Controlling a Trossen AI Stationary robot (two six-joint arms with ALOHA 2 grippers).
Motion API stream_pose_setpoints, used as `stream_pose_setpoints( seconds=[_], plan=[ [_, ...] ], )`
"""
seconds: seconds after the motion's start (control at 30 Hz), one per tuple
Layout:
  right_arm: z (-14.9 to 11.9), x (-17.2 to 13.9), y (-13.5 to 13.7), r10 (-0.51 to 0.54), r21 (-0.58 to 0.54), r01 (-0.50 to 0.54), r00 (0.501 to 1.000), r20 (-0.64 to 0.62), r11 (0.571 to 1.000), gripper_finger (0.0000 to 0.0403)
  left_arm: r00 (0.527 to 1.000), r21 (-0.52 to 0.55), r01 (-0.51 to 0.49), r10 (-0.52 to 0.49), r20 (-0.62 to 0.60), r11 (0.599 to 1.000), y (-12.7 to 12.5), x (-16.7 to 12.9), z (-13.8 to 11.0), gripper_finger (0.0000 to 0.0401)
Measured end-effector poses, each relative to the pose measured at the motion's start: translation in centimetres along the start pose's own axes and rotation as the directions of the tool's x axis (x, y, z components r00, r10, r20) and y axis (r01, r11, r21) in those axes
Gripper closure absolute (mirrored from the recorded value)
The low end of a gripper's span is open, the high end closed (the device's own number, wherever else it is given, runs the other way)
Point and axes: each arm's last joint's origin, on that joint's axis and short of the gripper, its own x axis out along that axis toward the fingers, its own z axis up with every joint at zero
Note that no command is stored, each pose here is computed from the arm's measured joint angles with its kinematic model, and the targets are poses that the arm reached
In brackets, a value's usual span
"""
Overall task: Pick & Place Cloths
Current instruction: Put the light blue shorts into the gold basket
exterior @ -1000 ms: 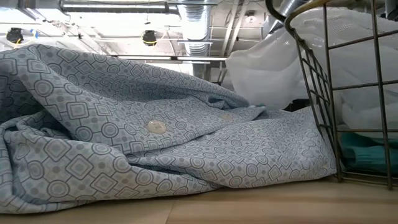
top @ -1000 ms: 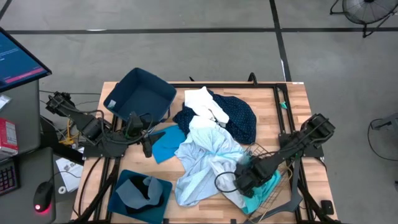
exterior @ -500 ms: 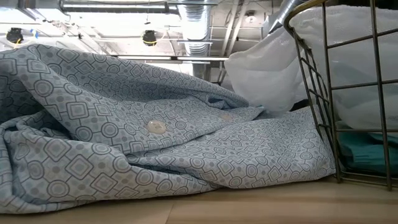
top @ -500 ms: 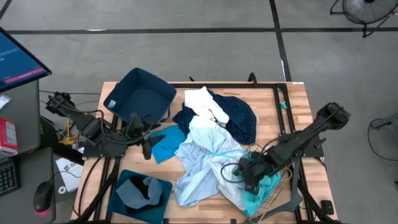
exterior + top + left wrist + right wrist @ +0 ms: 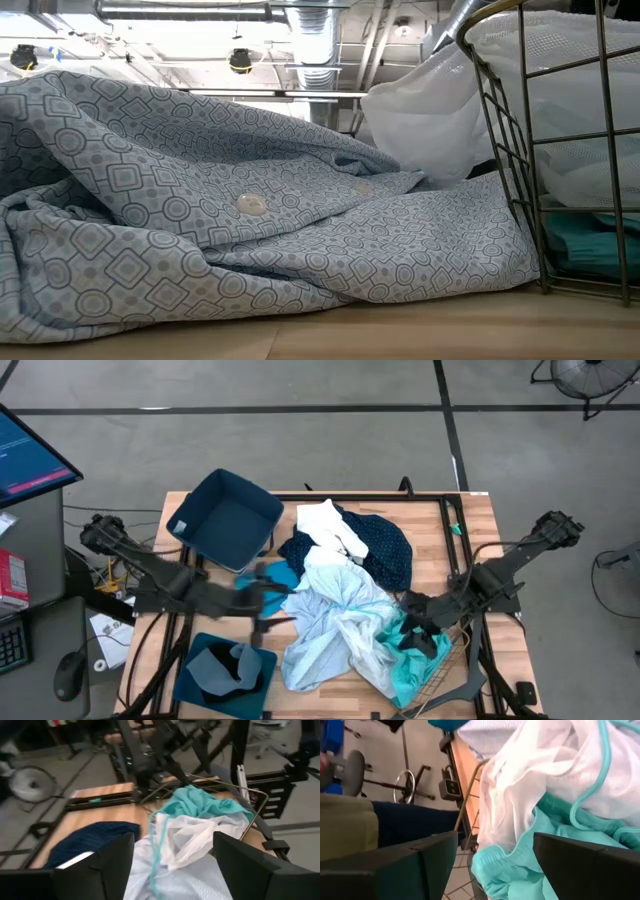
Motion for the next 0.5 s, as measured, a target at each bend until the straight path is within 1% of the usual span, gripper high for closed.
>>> stream_pose_setpoints(
  seconds=[0.13,0.23,0.37,0.5],
  plan=[
    [0.0,-0.2,0.0,0.002,0.001,-0.002,1.000,0.012,1.000,0.0148,0.992,-0.013,0.114,-0.114,-0.055,0.993,1.1,4.1,-1.3,0.0116],
    [0.0,-0.1,0.0,-0.003,0.002,0.003,1.000,0.007,1.000,0.0148,0.978,-0.005,0.182,-0.181,-0.099,0.983,1.8,6.7,-2.6,0.0103],
    [-0.1,0.5,0.0,-0.019,0.000,0.019,1.000,-0.008,1.000,0.0148,0.959,0.020,0.263,-0.259,-0.115,0.965,2.1,9.6,-4.1,0.0094],
    [-0.1,0.9,-0.1,-0.033,-0.008,0.033,0.999,-0.027,0.999,0.0148,0.931,0.004,0.346,-0.343,-0.127,0.938,2.0,12.0,-5.7,0.0093]
  ],
)
